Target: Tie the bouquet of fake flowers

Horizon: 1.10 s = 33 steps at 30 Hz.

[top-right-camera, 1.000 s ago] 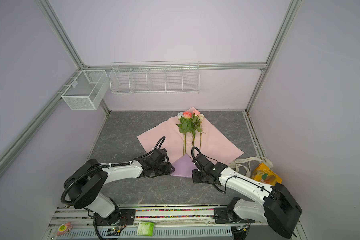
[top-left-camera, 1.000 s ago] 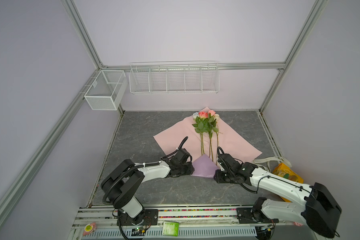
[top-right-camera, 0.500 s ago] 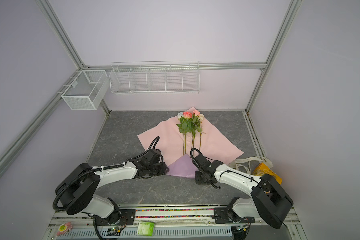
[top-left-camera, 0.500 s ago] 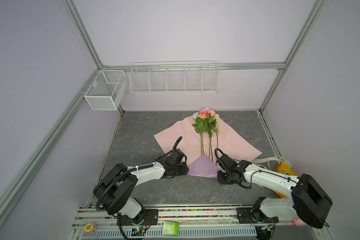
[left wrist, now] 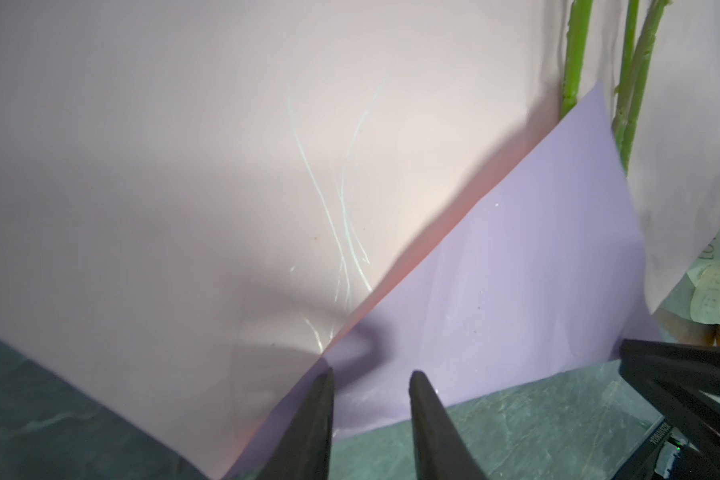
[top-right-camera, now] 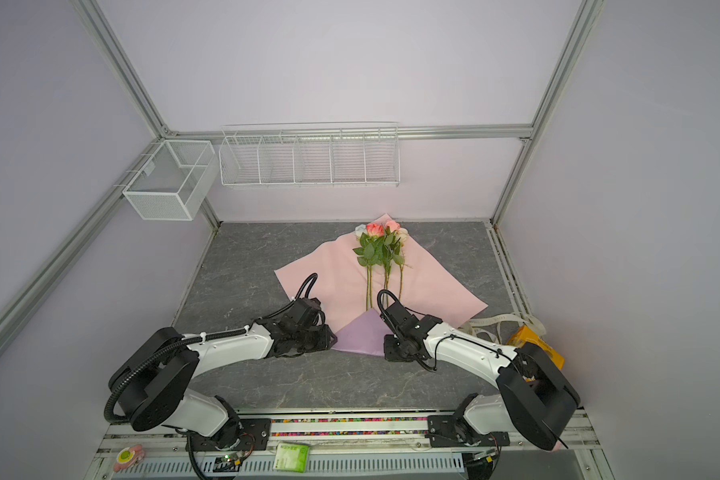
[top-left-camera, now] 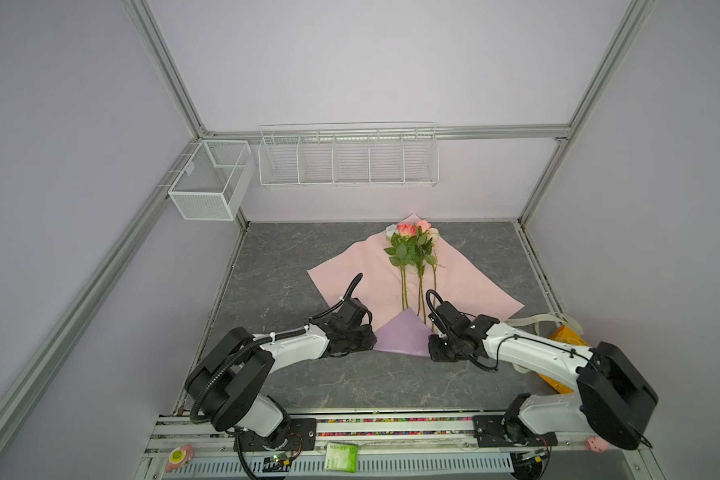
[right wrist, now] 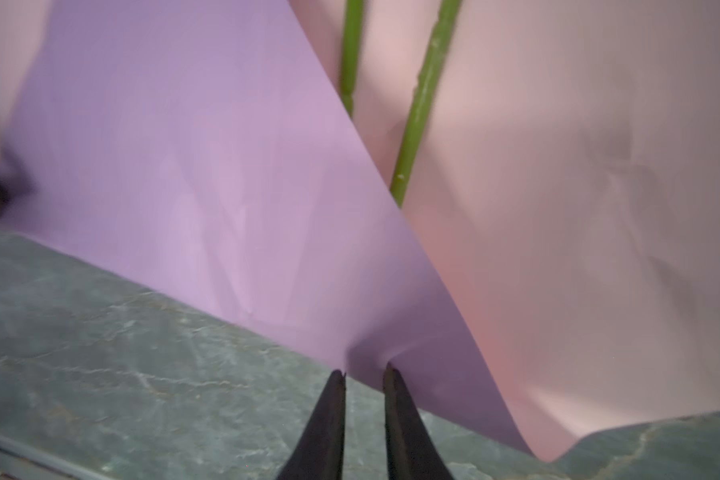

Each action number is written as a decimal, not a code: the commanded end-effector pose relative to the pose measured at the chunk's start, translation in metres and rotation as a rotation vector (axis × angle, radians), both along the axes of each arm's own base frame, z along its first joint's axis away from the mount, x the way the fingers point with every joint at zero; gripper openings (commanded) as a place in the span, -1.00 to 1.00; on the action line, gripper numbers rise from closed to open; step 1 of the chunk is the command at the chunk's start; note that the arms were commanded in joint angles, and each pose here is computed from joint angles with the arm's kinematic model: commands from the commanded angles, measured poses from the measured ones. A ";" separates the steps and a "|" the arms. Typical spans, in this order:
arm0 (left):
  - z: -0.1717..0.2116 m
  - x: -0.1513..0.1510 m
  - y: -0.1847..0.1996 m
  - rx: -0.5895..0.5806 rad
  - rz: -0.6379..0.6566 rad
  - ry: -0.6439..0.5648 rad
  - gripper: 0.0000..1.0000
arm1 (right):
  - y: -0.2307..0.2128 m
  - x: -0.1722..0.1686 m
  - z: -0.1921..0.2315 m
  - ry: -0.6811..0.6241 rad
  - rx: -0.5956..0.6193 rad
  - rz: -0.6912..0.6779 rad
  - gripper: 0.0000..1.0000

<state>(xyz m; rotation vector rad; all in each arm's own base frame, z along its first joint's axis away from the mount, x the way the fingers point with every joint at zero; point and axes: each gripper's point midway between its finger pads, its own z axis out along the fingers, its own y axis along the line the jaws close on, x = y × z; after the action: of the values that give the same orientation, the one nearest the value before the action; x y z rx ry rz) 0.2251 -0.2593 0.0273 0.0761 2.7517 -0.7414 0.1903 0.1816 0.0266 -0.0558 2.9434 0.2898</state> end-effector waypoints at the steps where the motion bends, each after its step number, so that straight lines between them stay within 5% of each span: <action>1: -0.029 -0.012 0.021 0.108 0.009 0.066 -0.39 | -0.022 -0.002 -0.014 0.016 -0.109 -0.053 -0.56; 16: -0.048 -0.019 0.032 0.169 0.017 0.106 -0.53 | -0.051 -0.015 0.003 0.034 -0.158 -0.125 -0.40; 33: -0.044 -0.024 0.039 0.160 0.030 0.094 -0.58 | -0.074 -0.023 -0.021 0.109 -0.222 -0.190 -0.56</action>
<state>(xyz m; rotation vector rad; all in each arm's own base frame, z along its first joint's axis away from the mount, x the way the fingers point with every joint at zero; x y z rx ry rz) 0.2313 -0.2622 0.0238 0.0812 2.7173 -0.7517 0.1777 0.1176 0.0155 0.1847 3.0118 -0.0050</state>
